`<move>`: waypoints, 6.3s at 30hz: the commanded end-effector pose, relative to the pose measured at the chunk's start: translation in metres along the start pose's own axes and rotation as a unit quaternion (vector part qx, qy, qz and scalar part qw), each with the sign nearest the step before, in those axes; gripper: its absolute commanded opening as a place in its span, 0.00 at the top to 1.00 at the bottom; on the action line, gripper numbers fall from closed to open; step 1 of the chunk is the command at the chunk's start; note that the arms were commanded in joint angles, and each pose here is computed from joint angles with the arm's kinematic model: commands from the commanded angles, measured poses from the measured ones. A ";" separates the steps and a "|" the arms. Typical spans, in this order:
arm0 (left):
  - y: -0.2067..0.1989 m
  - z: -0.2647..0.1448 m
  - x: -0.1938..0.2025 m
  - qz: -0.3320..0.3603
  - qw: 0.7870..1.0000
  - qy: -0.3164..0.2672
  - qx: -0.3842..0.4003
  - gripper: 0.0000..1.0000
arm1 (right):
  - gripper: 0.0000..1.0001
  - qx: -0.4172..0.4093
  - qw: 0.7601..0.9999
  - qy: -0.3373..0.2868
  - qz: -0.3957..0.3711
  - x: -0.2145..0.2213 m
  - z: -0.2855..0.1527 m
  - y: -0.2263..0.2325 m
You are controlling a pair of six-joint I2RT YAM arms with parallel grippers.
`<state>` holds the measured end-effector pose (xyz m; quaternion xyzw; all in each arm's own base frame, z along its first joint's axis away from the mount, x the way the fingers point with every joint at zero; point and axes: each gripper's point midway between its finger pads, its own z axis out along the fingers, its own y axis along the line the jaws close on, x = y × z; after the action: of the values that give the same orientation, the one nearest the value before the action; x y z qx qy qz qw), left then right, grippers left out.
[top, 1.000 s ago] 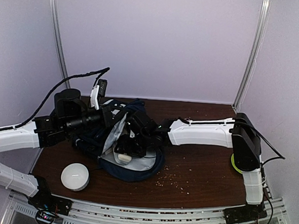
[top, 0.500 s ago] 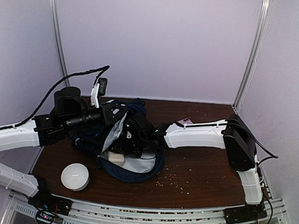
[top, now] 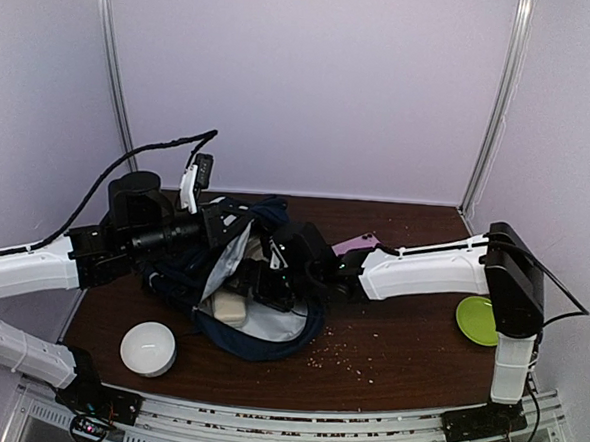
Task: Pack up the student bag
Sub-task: Place the stationery in the student bag.
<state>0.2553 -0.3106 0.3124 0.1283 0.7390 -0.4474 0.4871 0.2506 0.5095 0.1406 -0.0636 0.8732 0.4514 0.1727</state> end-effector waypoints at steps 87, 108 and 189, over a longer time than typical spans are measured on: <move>-0.056 -0.004 -0.066 0.006 0.990 -0.100 0.095 1.00 | 0.47 0.135 0.989 0.032 -0.041 0.015 0.046 -0.079; -0.054 0.003 -0.056 -0.007 0.991 -0.087 0.101 1.00 | 0.74 -0.150 0.982 -0.082 0.083 -0.071 0.020 0.035; -0.034 -0.016 -0.083 -0.012 0.990 -0.132 0.049 1.00 | 0.38 -0.094 0.992 -0.017 0.084 -0.026 -0.039 0.004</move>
<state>0.2721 -0.3179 0.3169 0.0961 0.7385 -0.4628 0.4808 0.2686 0.5071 0.1624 0.0255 0.8159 0.5676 0.1069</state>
